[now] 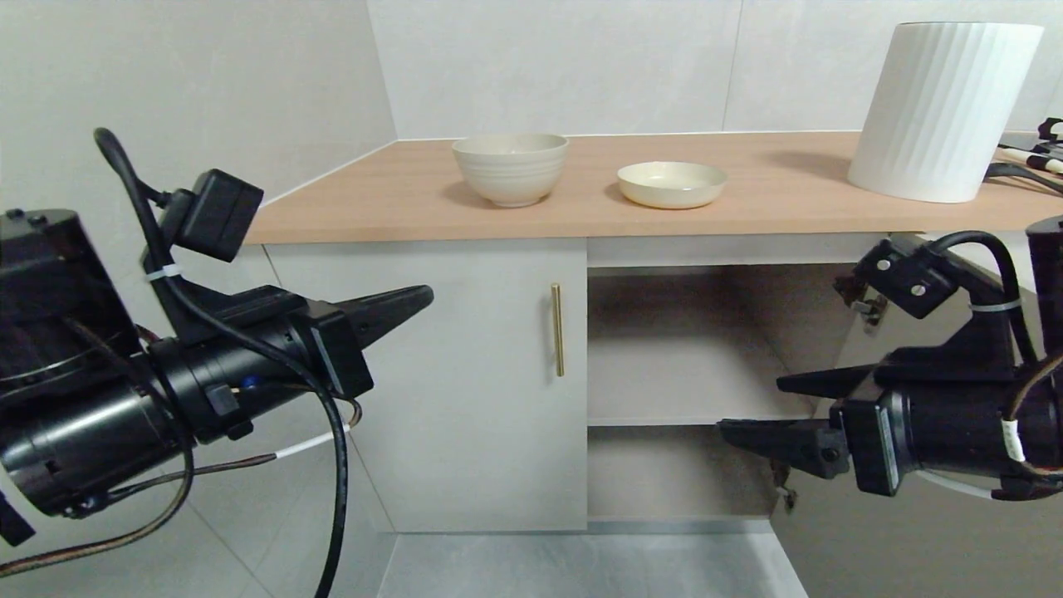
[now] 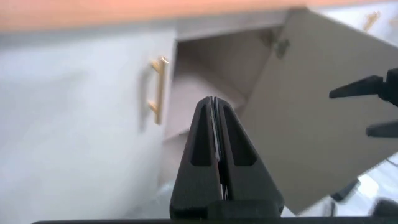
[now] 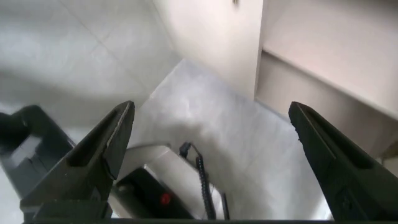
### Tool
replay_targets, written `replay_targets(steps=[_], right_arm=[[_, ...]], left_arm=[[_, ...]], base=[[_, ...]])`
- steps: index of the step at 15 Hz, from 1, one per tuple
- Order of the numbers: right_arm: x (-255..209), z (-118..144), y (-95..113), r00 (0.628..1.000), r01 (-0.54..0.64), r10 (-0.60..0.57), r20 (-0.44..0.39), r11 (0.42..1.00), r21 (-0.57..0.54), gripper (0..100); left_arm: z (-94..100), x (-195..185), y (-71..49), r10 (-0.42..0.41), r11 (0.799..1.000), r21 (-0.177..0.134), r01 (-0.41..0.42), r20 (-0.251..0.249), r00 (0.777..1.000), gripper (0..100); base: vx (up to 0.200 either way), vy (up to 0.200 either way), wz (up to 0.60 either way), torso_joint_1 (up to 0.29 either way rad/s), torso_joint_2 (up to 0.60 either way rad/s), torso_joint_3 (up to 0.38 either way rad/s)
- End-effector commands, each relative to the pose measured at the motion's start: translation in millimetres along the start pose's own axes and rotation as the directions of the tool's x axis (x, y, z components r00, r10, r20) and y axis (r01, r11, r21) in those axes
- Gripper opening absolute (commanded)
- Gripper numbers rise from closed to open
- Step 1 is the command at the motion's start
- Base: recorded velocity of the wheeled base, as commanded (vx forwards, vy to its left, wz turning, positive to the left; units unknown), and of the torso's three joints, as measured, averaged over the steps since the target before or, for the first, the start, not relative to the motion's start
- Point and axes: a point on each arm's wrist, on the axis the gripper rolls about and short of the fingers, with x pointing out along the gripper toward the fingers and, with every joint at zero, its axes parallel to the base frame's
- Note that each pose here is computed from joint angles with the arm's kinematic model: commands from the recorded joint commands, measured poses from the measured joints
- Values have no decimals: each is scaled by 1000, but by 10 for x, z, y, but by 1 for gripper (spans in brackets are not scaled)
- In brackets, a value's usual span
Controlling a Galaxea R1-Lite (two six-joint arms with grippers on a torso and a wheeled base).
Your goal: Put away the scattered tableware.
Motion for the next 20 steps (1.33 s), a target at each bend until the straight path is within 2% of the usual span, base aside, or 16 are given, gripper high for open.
replay_targets(steps=[1,7,15,18,20], right_arm=[[105,-16,-15,1000,5,-5,-29,1000,5,100],[11,3,-4,1000,20,-20,0,1000,1,100],[1,-24,-9,999,36,-36,0,999,3,100],[-51,-65,-6,999,34,-34,4,999,-4,100],[-124,-78,4,999,28,-27,31,1000,-11,100]], left_arm=[[68,-55,-6,4,1000,7,-4,28,1000,0],[-61,93,61,15,1000,-6,-15,-30,999,0],[-48,88,56,12,1000,-2,-12,-26,1000,0],[52,-41,-2,3,1000,9,-4,22,1000,0],[185,-198,-76,-13,1000,23,11,84,996,0]], base=[[0,0,0,0,0,0],[0,0,0,0,0,0],[200,0,0,2,4,0],[67,0,0,-1,1,1],[0,0,0,0,0,0]])
